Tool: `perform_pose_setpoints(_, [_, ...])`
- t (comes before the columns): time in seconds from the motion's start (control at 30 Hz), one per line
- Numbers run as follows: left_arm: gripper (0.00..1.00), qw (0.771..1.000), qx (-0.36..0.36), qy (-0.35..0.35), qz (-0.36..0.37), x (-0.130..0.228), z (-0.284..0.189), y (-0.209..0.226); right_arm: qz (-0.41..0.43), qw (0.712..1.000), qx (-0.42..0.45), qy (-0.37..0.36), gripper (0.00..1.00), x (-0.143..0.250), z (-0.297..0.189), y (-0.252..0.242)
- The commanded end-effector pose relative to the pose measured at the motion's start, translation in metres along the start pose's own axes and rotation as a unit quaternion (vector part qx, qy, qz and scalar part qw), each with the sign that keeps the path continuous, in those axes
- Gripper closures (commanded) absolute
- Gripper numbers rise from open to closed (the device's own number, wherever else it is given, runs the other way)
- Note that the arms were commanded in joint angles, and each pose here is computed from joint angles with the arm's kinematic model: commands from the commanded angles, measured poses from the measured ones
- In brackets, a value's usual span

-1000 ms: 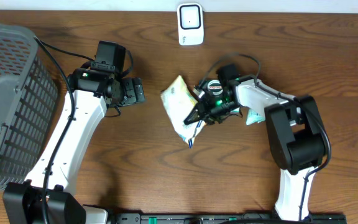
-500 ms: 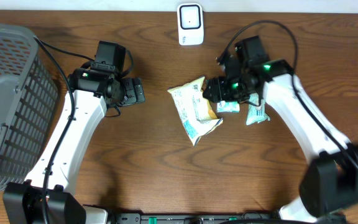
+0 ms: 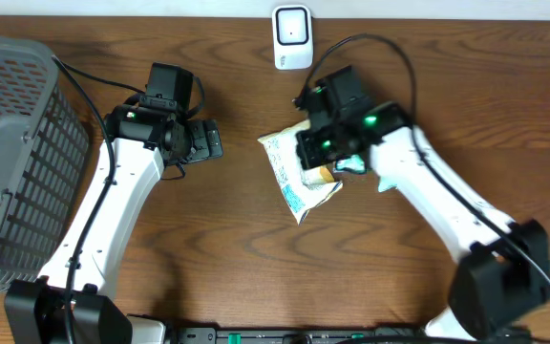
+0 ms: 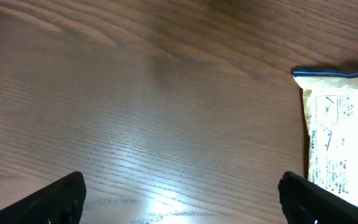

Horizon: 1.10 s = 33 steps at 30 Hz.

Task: Scan the item barcode

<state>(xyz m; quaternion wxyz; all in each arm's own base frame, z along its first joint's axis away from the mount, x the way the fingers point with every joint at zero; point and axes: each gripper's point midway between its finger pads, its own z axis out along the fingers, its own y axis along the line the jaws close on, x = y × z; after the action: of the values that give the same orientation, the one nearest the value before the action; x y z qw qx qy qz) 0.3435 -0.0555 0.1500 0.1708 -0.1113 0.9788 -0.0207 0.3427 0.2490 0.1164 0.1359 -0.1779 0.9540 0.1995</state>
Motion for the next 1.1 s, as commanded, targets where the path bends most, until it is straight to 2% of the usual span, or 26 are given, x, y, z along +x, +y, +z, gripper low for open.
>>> perform_pose_setpoints(0.0, [0.02, 1.000, -0.007, -0.002, 0.001, -0.002, -0.001, 0.004, 0.006, 0.998, 0.031, 0.054, 0.99, 0.021, 0.041, -0.011])
perform_pose_setpoints(0.17, [0.02, 1.000, -0.007, -0.002, 0.001, -0.002, -0.001, 0.004, 0.027, 0.988, 0.111, 0.106, 0.99, 0.044, 0.080, -0.051])
perform_pose_setpoints(0.27, [0.02, 1.000, -0.007, -0.002, 0.001, -0.002, -0.001, 0.004, 0.048, 0.976, 0.185, 0.107, 0.99, 0.047, 0.070, -0.082])
perform_pose_setpoints(0.33, [0.02, 1.000, -0.007, -0.002, 0.001, -0.002, -0.001, 0.004, 0.048, 0.974, 0.202, 0.092, 0.99, 0.035, 0.051, -0.085])
perform_pose_setpoints(0.5, [0.02, 1.000, -0.007, -0.002, 0.001, -0.002, -0.001, 0.004, 0.038, 0.980, 0.188, 0.047, 0.99, 0.008, 0.008, -0.067])
perform_pose_setpoints(0.67, [0.02, 1.000, -0.007, -0.002, 0.001, -0.002, -0.001, 0.004, 0.020, 0.996, 0.089, -0.013, 0.99, -0.020, -0.009, -0.017])
perform_pose_setpoints(0.87, [0.02, 1.000, -0.007, -0.002, 0.001, -0.002, -0.001, 0.004, -0.006, 0.997, 0.050, -0.056, 0.98, -0.043, 0.012, 0.007])
perform_pose_setpoints(1.07, [0.02, 1.000, -0.007, -0.002, 0.001, -0.002, -0.001, 0.004, -0.002, 0.995, 0.099, -0.012, 0.99, -0.027, 0.061, -0.018])
